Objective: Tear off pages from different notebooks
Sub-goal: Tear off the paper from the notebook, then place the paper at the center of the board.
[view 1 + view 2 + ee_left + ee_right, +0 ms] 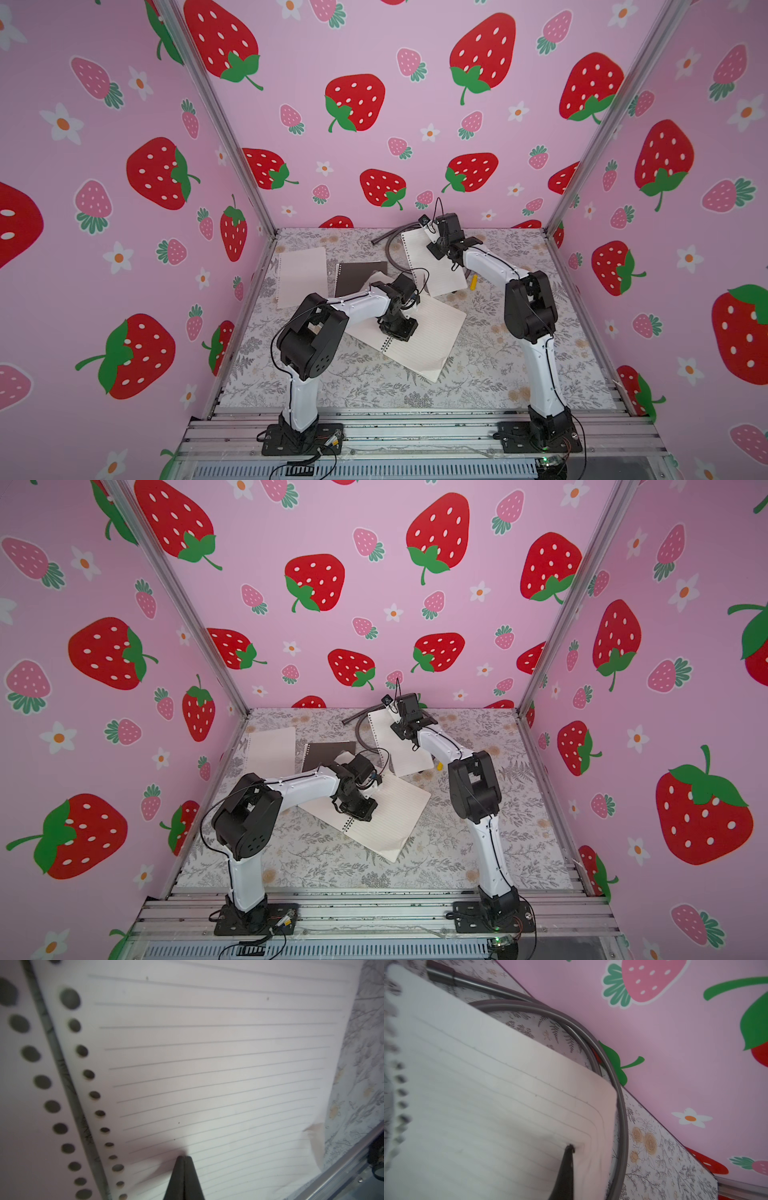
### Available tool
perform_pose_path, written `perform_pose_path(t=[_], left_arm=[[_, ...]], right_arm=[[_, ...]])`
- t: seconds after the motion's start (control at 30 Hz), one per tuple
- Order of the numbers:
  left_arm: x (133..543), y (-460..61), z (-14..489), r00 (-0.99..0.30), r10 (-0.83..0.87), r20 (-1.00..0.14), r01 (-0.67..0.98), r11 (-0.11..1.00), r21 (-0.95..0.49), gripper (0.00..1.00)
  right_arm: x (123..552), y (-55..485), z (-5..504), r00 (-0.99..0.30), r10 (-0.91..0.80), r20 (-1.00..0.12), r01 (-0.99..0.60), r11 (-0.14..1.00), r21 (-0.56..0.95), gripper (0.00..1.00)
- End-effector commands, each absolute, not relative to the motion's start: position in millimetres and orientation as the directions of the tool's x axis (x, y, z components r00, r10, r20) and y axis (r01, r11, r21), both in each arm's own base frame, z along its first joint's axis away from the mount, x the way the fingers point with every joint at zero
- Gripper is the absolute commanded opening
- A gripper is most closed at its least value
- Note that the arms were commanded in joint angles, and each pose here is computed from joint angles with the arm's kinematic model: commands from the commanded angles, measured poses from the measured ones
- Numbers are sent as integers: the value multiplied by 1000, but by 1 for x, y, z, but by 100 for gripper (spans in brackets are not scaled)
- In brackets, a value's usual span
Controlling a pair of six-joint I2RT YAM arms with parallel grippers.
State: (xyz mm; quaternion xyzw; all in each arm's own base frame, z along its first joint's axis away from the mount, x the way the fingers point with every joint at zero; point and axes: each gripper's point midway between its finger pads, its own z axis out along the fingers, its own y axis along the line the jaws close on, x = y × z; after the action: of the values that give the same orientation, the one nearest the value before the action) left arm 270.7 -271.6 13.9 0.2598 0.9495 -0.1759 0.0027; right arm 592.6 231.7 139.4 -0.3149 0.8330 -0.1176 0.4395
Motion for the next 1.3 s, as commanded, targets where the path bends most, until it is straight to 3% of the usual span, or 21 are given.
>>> perform_pose_path(t=[0.0, 0.33, 0.53, 0.7, 0.83, 0.93, 1.03, 1.17, 1.27], left_arm=[[227, -221, -39, -871, 463, 165, 420, 875, -238, 0], [230, -222, -35, -874, 463, 148, 424, 875, -232, 0], [254, -232, 0, -884, 467, -7, 455, 858, -237, 0], [278, -249, 58, -878, 433, -207, 477, 829, -292, 0], [291, -258, 96, -865, 390, -314, 483, 816, -316, 0], [299, -260, 124, -853, 349, -388, 483, 811, -330, 0], [313, -247, 154, -843, 242, -481, 435, 833, -342, 0], [337, -183, 185, -839, -57, -542, 198, 895, -400, 0], [340, -110, 200, -765, -283, -578, -34, 915, -403, 0]], right_arm=[[610, 193, 167, -452, -562, -693, -275, 826, -491, 0], [596, 175, 266, -296, -543, -786, -205, 840, -503, 0], [574, 130, 321, -261, -693, -672, 0, 696, -718, 0], [547, 82, 309, -431, -768, -474, 98, 483, -870, 0], [517, 74, 270, -484, -721, -497, 46, 546, -837, 0], [507, 90, 266, -446, -680, -582, -1, 650, -760, 0], [510, 125, 276, -353, -718, -600, -79, 662, -745, 0], [517, 204, 285, -186, -812, -553, -192, 582, -790, 0], [518, 271, 287, -57, -835, -547, -267, 541, -797, 0]])
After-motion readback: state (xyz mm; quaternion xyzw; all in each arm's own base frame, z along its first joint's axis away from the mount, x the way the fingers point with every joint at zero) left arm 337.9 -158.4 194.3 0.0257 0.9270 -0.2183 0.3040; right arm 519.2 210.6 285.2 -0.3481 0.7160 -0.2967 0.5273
